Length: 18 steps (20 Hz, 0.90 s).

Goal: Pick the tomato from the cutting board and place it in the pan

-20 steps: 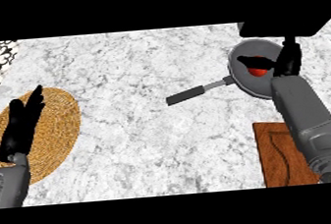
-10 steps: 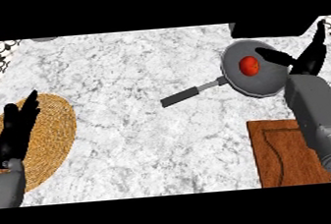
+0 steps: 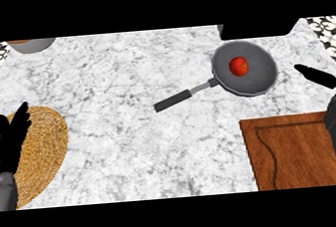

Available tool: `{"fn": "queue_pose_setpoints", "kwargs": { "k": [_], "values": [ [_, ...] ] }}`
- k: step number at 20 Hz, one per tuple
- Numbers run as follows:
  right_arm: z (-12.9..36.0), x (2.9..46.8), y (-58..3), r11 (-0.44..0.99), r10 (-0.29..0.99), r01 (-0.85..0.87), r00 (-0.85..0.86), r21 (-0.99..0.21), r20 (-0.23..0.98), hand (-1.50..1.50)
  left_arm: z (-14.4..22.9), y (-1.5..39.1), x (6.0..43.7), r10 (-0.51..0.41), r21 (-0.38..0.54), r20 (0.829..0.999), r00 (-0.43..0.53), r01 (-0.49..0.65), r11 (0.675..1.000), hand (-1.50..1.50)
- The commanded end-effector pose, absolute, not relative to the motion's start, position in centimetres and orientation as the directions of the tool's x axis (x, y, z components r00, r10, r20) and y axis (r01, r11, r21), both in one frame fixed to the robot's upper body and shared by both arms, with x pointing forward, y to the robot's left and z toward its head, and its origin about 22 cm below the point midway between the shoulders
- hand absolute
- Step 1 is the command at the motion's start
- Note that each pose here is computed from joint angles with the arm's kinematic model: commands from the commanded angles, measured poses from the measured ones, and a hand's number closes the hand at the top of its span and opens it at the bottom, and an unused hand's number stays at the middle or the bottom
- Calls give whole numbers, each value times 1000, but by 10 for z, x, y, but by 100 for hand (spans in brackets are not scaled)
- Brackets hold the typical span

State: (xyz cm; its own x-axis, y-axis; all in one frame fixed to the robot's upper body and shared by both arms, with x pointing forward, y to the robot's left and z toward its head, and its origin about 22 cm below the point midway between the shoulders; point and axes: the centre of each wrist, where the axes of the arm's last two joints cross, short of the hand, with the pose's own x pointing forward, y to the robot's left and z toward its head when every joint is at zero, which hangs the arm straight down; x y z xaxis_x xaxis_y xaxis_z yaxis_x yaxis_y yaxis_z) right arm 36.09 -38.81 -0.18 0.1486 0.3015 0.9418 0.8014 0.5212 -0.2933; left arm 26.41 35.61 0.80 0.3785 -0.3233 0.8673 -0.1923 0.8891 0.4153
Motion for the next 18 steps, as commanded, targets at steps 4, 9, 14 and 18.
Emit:
{"fn": "queue_pose_setpoints", "kwargs": {
  "k": [4, 9, 14, 18],
  "values": [
    [-11, 300, -422, 581, 305, 754, 148, -307, 941, -150, 0, 364, 249, -322, 432, 857, 403, -219, 875, 0],
    [-12, 229, -449, 576, 316, 749, 167, -328, 934, -150, 6, 362, 264, -330, 427, 861, 388, -198, 882, 0],
    [18, 167, -466, 581, 335, 740, 162, -338, 928, -150, 9, 352, 263, -318, 411, 871, 375, -198, 890, 0],
    [43, 131, -487, 585, 351, 733, 157, -347, 923, -150, 8, 357, 260, -322, 413, 864, 387, -179, 893, 0]
  ]
}}
